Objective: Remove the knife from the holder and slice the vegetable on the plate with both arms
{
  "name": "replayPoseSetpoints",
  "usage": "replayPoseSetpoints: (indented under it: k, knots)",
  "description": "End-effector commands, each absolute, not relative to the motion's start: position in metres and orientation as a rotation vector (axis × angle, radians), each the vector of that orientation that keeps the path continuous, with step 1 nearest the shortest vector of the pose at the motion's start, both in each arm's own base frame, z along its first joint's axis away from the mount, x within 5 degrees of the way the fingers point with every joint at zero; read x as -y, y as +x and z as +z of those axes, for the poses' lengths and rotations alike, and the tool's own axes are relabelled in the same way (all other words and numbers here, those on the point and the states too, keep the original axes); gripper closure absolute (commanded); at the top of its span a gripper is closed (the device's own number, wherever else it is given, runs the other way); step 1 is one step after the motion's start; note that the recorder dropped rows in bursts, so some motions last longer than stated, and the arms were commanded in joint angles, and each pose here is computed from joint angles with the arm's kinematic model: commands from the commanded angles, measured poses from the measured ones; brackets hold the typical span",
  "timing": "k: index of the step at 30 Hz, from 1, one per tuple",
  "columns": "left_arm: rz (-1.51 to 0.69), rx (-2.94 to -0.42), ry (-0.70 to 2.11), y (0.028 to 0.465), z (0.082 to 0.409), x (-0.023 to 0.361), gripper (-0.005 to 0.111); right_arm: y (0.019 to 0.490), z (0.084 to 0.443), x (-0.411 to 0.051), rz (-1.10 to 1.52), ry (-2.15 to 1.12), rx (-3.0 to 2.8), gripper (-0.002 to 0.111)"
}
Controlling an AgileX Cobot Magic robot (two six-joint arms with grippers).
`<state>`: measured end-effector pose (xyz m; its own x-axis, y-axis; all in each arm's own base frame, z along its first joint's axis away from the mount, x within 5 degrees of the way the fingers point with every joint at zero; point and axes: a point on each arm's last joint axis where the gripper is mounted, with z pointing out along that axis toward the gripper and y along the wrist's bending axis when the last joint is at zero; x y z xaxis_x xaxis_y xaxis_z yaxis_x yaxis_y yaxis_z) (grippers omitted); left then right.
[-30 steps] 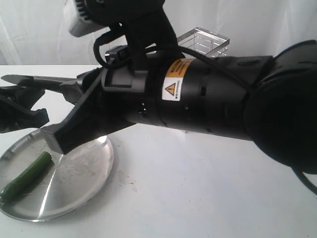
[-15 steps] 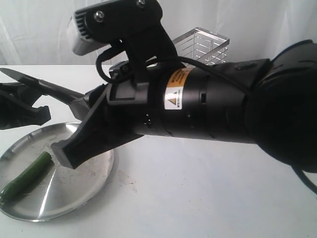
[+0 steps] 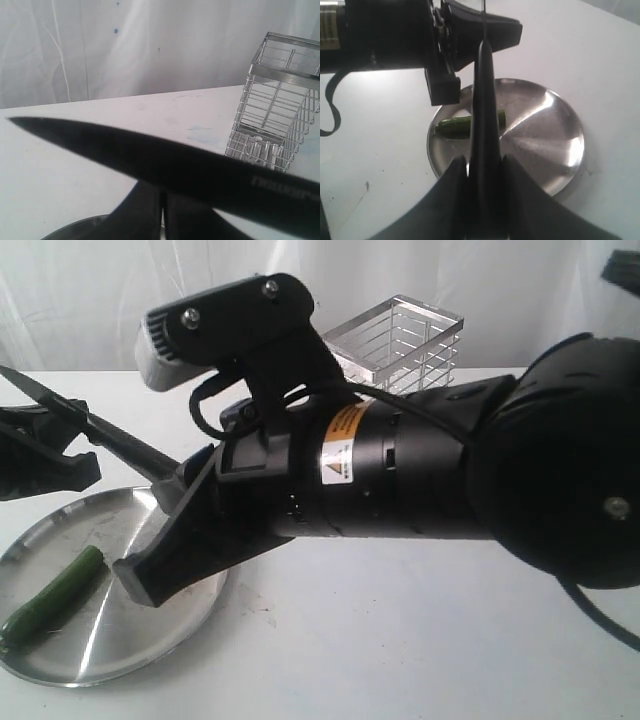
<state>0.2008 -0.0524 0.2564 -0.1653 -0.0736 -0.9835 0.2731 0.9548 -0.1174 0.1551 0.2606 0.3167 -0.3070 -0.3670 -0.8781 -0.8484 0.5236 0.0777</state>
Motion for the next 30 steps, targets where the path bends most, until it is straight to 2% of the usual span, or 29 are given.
replayPoseSetpoints:
  k: [1,11,17,24,30]
  knots:
    - [-0.317,-1.671,0.173,0.2,0.264,0.055,0.107,0.156,0.315,-0.263,0.69,-1.009,-1.891,0.108]
    - [-0.262,-1.763,0.192,0.191,0.261,0.05,0.107,0.16,0.333,-0.26,0.714,-0.944,-1.809,0.108]
    - [-0.241,-1.779,0.221,0.188,0.261,0.05,0.107,0.183,0.34,-0.246,0.68,-0.836,-1.848,0.108]
    - [-0.225,-1.774,0.213,0.177,0.269,0.046,0.107,0.19,0.324,-0.232,0.587,-0.883,-2.018,0.108]
    - [-0.207,-1.718,0.2,0.154,0.286,0.039,0.107,0.184,0.292,-0.251,0.546,-1.034,-2.133,0.108]
